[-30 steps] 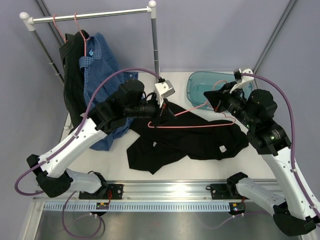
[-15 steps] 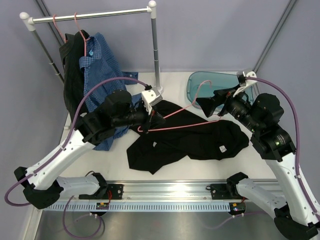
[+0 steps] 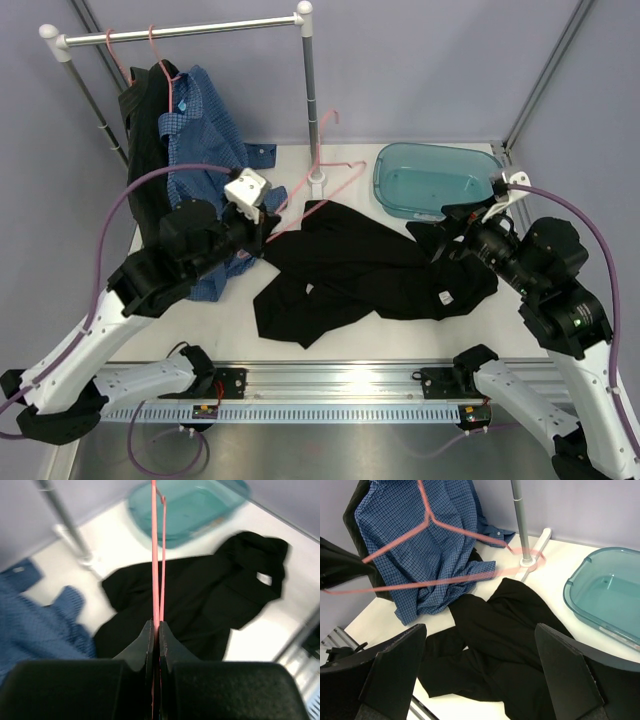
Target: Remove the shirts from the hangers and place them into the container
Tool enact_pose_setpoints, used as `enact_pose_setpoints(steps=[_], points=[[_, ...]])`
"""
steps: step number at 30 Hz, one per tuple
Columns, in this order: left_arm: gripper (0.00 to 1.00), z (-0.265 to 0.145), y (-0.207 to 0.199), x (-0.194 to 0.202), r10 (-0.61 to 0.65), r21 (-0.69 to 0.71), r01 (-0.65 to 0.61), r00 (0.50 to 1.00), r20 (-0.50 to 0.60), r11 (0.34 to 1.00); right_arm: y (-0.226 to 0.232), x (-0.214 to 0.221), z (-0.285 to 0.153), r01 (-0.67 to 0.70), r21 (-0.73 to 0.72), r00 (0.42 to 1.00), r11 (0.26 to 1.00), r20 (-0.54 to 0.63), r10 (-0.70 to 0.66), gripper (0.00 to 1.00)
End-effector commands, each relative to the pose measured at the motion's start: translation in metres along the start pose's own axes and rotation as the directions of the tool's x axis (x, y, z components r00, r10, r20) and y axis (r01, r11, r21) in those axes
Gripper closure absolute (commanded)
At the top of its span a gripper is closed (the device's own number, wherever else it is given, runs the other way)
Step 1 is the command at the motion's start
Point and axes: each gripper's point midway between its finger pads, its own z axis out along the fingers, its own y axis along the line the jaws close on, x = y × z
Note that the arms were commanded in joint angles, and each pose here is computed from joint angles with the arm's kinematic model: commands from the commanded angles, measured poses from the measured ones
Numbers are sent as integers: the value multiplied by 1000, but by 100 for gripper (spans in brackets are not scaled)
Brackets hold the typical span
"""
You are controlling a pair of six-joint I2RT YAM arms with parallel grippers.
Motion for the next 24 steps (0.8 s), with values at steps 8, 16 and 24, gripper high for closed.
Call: enact_pose_setpoints(steps=[8, 16, 24], points=[[100, -50, 107, -29, -65, -554, 154, 982, 177, 818, -13, 13, 0, -5, 63, 1000, 998, -21, 6, 1], [100, -52, 146, -65, -95, -603, 291, 937, 335, 743, -15, 28, 0, -13, 59, 998, 998, -59, 17, 1], [100, -21, 170, -116, -47, -574, 275, 924, 379, 771, -13, 32, -5, -28, 50, 999, 998, -40, 30, 1]])
